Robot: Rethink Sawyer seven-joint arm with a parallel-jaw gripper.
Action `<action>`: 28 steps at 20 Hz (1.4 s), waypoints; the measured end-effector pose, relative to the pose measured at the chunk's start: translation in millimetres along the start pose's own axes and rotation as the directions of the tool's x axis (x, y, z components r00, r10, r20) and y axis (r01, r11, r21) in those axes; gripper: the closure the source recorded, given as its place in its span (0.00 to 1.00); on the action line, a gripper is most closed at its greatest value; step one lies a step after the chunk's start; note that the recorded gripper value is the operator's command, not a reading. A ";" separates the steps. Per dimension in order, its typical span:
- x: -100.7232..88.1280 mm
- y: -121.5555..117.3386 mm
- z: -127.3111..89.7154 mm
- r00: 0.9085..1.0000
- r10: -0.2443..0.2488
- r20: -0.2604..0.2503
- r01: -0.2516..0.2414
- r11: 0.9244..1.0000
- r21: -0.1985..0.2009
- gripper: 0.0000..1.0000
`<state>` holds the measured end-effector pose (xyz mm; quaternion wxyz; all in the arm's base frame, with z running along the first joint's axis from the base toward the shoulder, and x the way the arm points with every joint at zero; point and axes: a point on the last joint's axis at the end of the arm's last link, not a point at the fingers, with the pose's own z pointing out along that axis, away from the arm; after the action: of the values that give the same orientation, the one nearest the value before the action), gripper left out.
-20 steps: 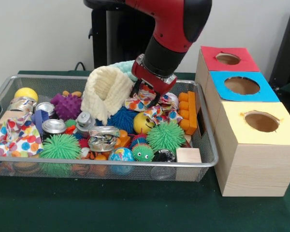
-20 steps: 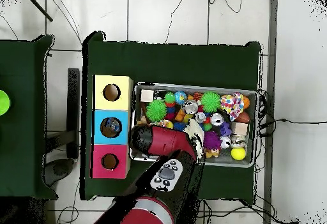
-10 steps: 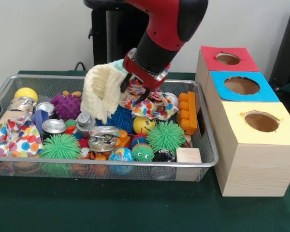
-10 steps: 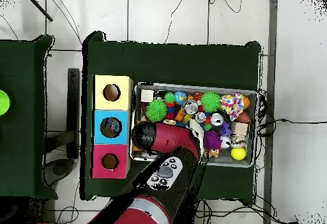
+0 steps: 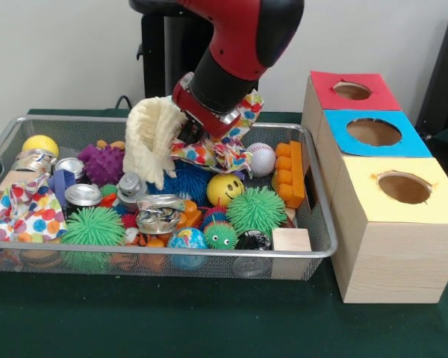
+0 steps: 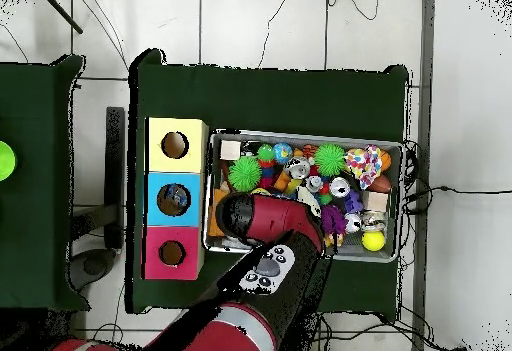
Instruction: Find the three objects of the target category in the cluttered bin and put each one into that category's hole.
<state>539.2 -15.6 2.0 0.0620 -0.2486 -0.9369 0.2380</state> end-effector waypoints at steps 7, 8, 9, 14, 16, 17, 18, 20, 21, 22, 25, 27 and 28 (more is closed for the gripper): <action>-2.0 -16.6 6.0 1.000 -0.015 0.005 0.014 0.999 0.034 1.00; -2.2 -18.7 6.8 1.000 -0.016 0.005 0.016 0.999 0.039 1.00; -2.4 -20.4 7.5 1.000 -0.018 0.005 0.018 0.999 0.042 1.00; -10.0 -34.0 16.7 1.000 -0.019 0.022 0.018 0.999 0.045 1.00; -23.0 -53.0 27.5 0.999 -0.003 0.041 0.002 0.999 0.038 1.00; -26.4 -58.8 30.1 0.999 0.002 0.044 -0.003 0.999 0.037 1.00; -30.1 -64.6 32.8 0.999 0.007 0.048 -0.009 0.999 0.036 1.00; -43.9 -90.6 42.8 0.998 0.029 0.060 -0.031 0.999 0.036 1.00; -49.1 -103.4 46.9 0.997 0.037 0.062 -0.040 0.998 0.039 1.00; -51.5 -112.4 49.0 0.997 0.040 0.061 -0.043 0.998 0.044 1.00; -56.7 -133.7 53.8 0.997 0.045 0.061 -0.048 0.997 0.055 1.00; -57.3 -140.8 53.9 0.997 0.034 0.065 -0.038 0.997 0.063 1.00; -57.3 -142.5 52.8 0.997 0.025 0.069 -0.030 0.997 0.066 1.00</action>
<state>514.4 -174.7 23.6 0.0352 -0.2509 -0.9264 0.2786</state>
